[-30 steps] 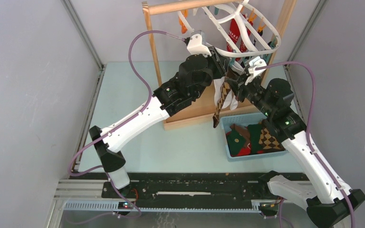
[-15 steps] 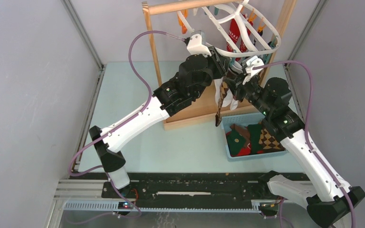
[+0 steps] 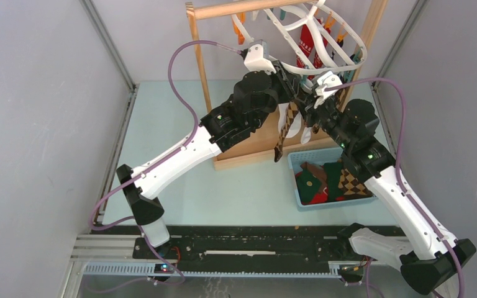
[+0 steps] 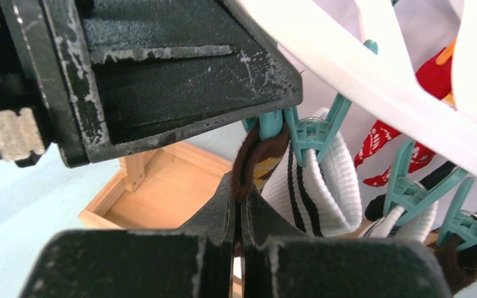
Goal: Clip the socks to the hanger
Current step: Clamp the sock onto the hanger.
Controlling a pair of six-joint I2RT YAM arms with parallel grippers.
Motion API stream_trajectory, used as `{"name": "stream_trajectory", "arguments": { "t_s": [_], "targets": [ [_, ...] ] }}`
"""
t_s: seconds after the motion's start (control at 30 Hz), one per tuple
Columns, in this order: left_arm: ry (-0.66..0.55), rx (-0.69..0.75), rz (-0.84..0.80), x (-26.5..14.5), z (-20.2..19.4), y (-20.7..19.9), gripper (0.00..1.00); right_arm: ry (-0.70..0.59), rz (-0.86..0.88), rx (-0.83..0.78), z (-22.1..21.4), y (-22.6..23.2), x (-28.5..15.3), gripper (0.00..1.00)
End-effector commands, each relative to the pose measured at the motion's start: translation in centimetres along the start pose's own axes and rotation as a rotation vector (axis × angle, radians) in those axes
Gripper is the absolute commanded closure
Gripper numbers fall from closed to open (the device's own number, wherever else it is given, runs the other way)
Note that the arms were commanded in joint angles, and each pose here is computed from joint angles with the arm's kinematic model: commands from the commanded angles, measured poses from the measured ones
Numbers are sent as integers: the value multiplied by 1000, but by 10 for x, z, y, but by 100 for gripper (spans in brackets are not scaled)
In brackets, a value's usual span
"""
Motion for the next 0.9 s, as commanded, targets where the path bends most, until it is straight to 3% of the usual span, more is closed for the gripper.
{"name": "stream_trajectory", "arguments": {
  "t_s": [0.0, 0.67, 0.87],
  "targets": [
    [-33, -47, -33, -9, 19, -7, 100, -119, -76, -66, 43, -21, -4, 100],
    [-27, -54, -37, -9, 17, -7, 100, -130, -39, -81, 47, -14, 4, 100],
    [-27, -67, -33, -11, 18, -5, 84, -121, -45, -67, 45, -17, 3, 100]
  ]
}}
Point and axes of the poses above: each gripper's point midway between its finger pads, its own x axis out along the fingers, its own y axis along the line the jaws close on, z = x × y, the point moved 1 cm from there along -x, back along the fingers, and after that the axes turned 8 degrees about -x, right-handed, at the moved point
